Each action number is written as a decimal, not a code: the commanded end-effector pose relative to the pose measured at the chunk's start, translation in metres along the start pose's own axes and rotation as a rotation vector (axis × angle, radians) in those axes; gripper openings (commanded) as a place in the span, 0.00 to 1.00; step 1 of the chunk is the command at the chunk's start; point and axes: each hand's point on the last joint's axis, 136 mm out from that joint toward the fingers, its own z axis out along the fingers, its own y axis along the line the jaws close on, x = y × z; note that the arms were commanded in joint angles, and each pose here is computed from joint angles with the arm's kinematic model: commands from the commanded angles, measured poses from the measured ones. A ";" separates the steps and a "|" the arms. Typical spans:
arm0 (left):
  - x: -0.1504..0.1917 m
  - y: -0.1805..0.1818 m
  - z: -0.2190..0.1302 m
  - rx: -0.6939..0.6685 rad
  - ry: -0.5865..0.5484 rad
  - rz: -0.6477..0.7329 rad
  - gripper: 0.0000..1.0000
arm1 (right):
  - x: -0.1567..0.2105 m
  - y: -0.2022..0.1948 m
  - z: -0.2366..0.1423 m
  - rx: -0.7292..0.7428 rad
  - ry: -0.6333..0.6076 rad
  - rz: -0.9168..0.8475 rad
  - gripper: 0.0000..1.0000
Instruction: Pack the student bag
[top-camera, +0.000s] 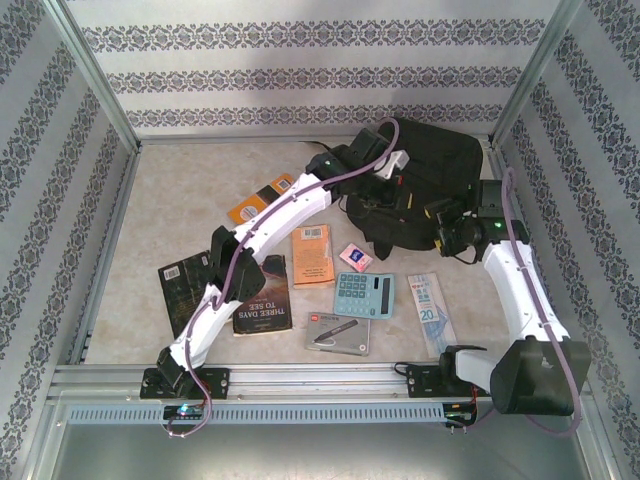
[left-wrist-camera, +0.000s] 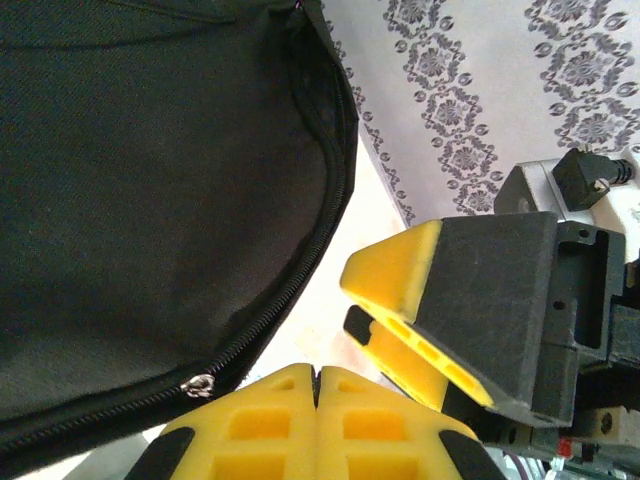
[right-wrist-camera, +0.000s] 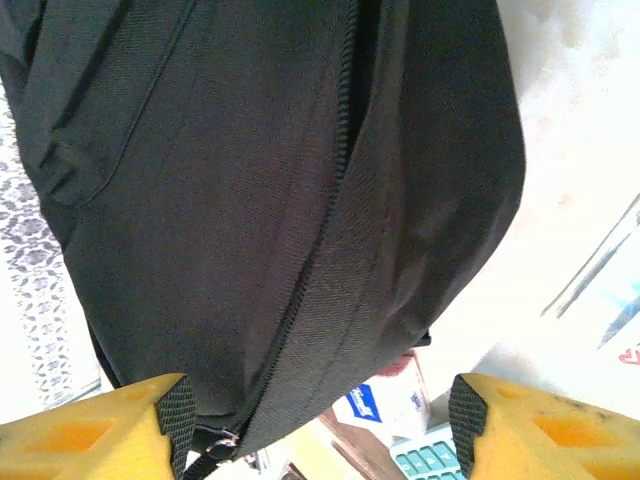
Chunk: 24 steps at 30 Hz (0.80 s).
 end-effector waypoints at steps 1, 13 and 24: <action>-0.012 -0.031 -0.004 0.089 -0.049 0.044 0.00 | 0.002 -0.009 0.012 0.024 0.024 0.027 0.67; -0.006 -0.017 -0.001 0.043 -0.024 0.067 0.00 | -0.006 -0.012 0.048 0.085 0.062 -0.041 0.42; -0.016 0.024 -0.025 -0.074 -0.054 0.064 0.00 | -0.022 -0.029 0.046 0.187 -0.022 -0.132 0.05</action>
